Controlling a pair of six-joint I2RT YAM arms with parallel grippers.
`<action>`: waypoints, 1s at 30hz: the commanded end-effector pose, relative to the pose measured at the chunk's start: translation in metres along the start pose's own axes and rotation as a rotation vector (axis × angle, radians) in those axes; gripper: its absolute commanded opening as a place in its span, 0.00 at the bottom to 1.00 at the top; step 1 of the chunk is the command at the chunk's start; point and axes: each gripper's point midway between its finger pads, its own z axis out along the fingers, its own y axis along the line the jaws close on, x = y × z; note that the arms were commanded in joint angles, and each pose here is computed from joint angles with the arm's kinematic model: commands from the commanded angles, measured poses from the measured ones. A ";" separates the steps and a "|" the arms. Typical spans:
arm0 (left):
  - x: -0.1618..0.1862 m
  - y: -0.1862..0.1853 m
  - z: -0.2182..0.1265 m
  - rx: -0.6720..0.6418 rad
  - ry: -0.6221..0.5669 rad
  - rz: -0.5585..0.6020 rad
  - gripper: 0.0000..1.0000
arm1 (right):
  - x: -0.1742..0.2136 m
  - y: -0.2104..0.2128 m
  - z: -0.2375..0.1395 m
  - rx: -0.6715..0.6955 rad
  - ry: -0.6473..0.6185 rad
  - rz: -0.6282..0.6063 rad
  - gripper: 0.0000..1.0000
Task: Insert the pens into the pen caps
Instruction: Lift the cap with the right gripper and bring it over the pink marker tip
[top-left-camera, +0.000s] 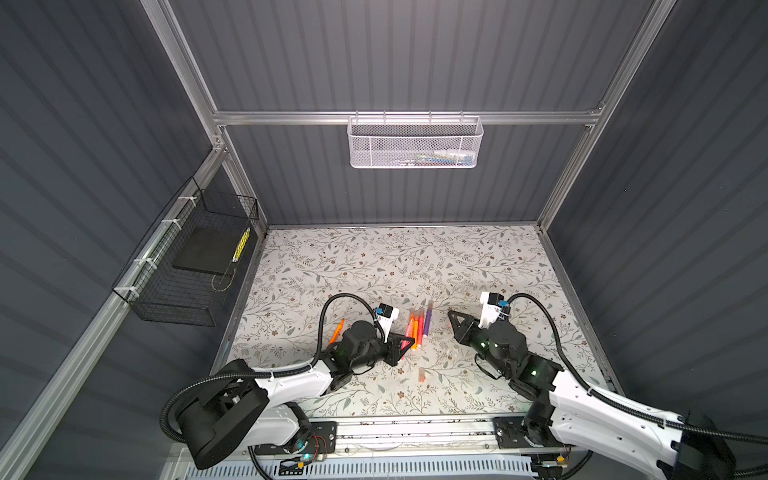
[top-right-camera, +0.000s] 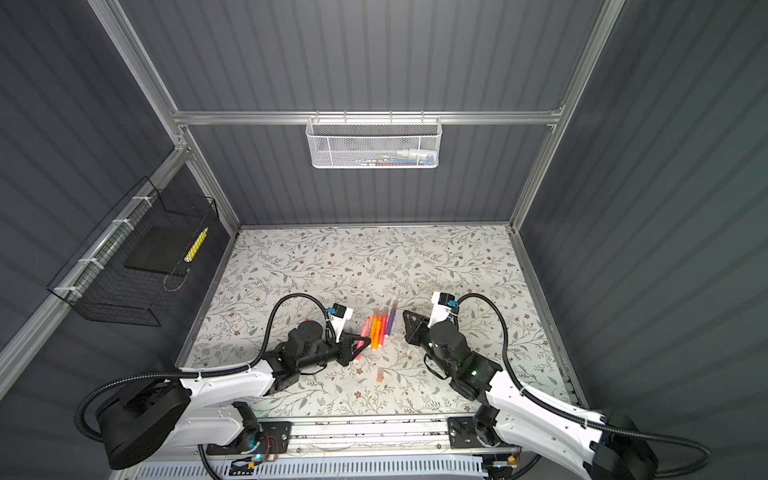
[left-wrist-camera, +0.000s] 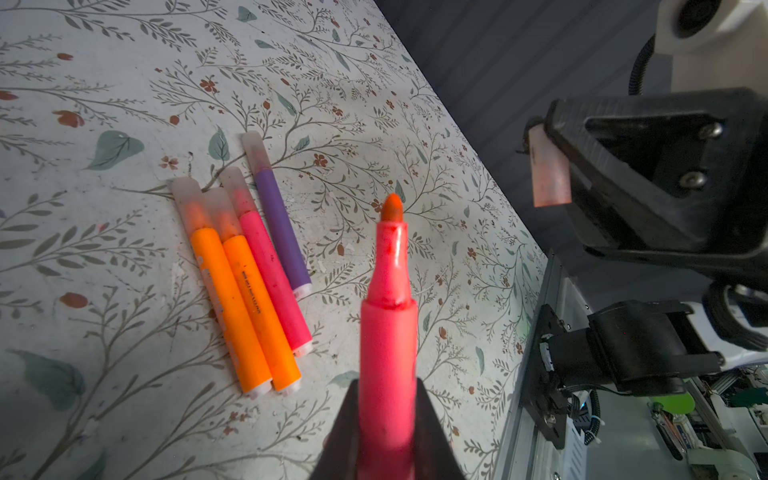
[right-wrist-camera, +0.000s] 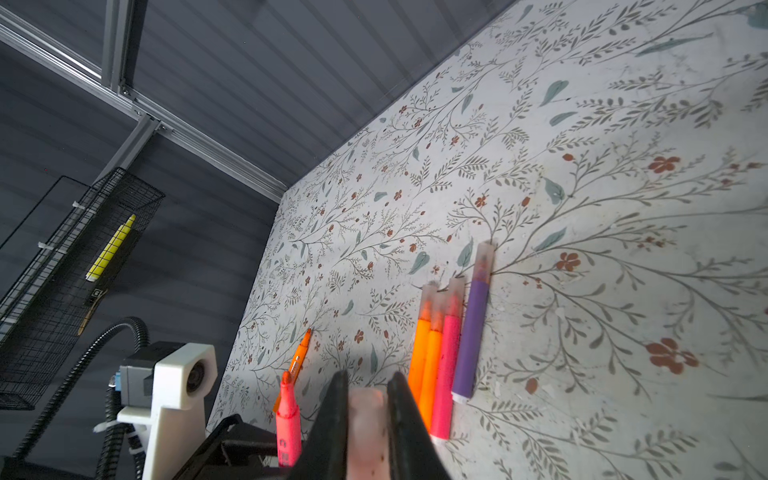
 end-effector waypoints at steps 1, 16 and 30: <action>-0.010 -0.010 0.002 0.031 -0.030 0.012 0.00 | -0.013 0.030 0.009 -0.086 -0.020 0.027 0.01; -0.005 -0.021 0.006 0.069 -0.004 0.043 0.00 | 0.014 0.052 0.052 -0.126 0.110 0.033 0.00; -0.003 -0.024 0.004 0.083 -0.015 0.041 0.00 | 0.012 0.053 0.057 -0.164 0.059 0.089 0.00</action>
